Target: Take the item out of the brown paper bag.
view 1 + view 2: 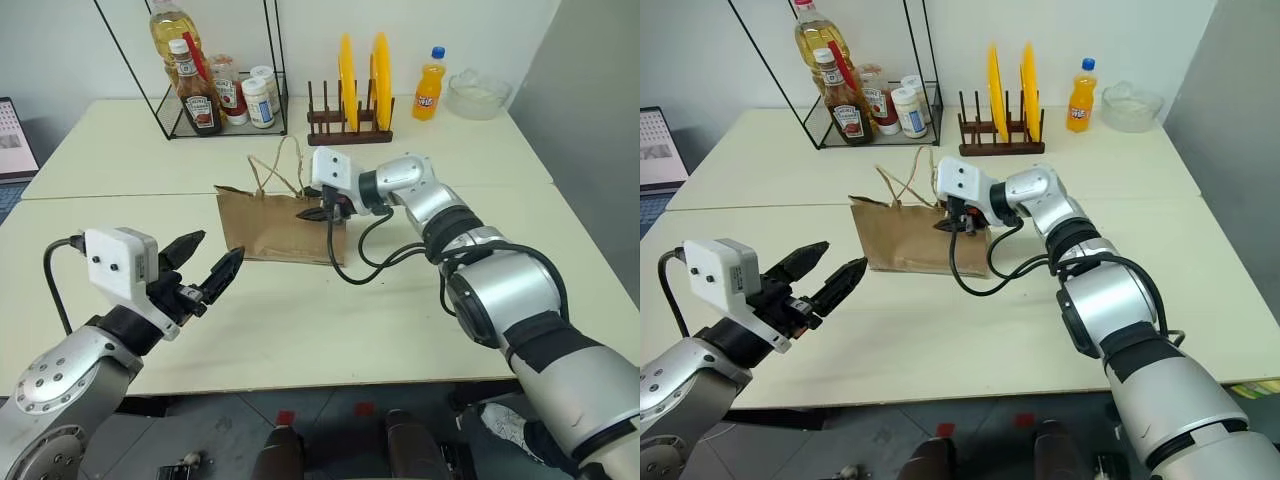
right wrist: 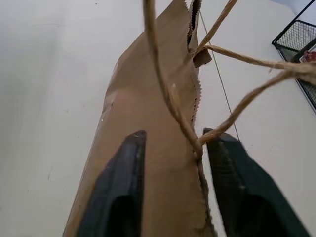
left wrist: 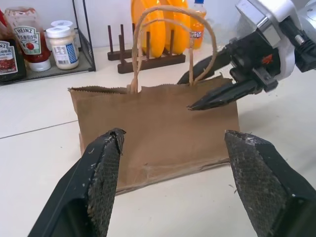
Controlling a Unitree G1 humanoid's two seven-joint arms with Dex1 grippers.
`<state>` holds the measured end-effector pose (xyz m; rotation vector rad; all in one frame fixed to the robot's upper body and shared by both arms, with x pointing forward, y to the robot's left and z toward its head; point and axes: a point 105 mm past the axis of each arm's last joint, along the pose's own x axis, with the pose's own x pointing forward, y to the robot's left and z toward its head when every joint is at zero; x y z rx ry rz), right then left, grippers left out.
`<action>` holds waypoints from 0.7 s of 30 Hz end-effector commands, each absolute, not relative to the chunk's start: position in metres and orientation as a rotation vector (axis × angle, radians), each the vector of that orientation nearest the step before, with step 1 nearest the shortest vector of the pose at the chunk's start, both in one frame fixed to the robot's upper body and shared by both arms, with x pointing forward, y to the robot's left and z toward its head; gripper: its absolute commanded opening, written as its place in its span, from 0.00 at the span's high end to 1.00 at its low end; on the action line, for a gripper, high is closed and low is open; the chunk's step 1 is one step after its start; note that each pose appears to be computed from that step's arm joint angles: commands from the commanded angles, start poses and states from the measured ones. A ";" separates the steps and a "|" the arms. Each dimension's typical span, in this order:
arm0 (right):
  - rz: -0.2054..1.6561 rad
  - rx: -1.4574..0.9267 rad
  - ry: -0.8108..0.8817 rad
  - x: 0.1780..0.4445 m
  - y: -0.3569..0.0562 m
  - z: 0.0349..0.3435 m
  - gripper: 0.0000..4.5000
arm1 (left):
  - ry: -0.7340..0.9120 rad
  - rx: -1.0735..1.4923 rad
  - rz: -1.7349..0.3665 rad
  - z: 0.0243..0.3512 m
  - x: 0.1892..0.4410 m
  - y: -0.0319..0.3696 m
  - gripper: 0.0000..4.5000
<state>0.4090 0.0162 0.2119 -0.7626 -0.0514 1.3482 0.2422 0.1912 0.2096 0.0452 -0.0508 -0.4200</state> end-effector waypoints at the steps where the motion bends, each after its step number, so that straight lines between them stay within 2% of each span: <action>1: 1.376 -0.728 -0.089 0.408 -0.003 0.235 0.24 | -0.077 0.065 -0.460 0.218 0.244 0.190 0.24; 4: 1.417 -0.681 -0.060 0.405 -0.025 0.241 0.01 | -0.061 0.078 -0.482 0.219 0.248 0.195 0.24; 8: 1.402 -0.618 -0.058 0.403 -0.062 0.249 0.00 | -0.050 0.096 -0.471 0.221 0.258 0.214 0.24; 12: 1.259 -0.509 -0.103 0.389 -0.091 0.239 0.00 | -0.021 0.135 -0.506 0.227 0.282 0.233 0.24; 17: 1.040 -0.334 -0.163 0.334 -0.081 0.212 0.00 | 0.005 0.248 -0.596 0.245 0.325 0.257 0.24; 21: 0.912 -0.259 -0.157 0.315 -0.071 0.200 0.00 | -0.031 0.352 -0.603 0.263 0.373 0.266 0.24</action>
